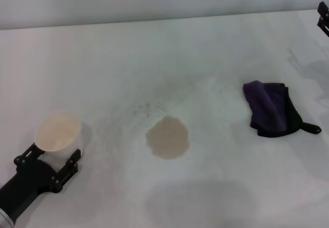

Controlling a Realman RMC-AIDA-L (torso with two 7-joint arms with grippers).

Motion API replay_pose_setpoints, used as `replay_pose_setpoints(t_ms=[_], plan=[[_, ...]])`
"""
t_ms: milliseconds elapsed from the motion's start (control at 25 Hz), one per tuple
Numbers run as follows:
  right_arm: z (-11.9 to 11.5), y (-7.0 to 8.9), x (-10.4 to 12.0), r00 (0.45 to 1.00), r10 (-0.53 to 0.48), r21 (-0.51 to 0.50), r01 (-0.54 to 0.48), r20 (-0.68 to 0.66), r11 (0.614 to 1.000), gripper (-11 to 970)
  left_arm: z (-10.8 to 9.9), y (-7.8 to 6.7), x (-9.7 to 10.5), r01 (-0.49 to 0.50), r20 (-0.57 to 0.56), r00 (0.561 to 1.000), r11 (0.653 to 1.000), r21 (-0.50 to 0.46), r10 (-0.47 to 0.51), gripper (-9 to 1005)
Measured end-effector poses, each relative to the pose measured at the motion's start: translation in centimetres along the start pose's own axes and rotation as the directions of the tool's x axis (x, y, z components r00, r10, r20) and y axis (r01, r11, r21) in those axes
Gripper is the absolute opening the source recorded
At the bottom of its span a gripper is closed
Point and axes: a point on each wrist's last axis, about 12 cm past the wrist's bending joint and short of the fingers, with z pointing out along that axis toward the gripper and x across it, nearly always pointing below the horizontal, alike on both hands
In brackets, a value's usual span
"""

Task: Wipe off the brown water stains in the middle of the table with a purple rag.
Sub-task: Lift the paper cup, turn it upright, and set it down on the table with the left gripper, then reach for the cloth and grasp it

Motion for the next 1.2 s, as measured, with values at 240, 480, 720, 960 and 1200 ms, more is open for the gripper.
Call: replay_pose_setpoints(t_ms=[240,480,720,960,1200], plan=[[-0.1,0.0,0.0,1.000,0.000,0.001,0.000,-0.002,1.000,830,-0.4,-0.2,-0.1,-0.045,0.025,0.999,0.999,0.002,0.045,718],[-0.2,0.0,0.1,1.000,0.000,0.002,0.000,-0.003,1.000,830,-0.7,-0.4,0.1,-0.039,0.021,0.999,0.999,-0.003,0.039,850],[-0.4,-0.2,0.1,1.000,0.005,0.004,-0.005,-0.002,1.000,829,-2.5,-0.8,0.6,-0.007,0.052,0.999,0.998,-0.057,0.010,893],[-0.8,-0.9,-0.1,0.999,0.047,0.019,-0.047,0.009,0.999,828,-5.6,-1.1,1.2,-0.009,0.102,0.994,0.985,-0.171,0.027,892],[-0.5,-2.7,-0.4,0.969,0.246,0.011,-0.245,-0.037,0.969,827,-7.3,-0.3,1.6,0.025,0.113,0.994,0.951,-0.307,0.010,893]])
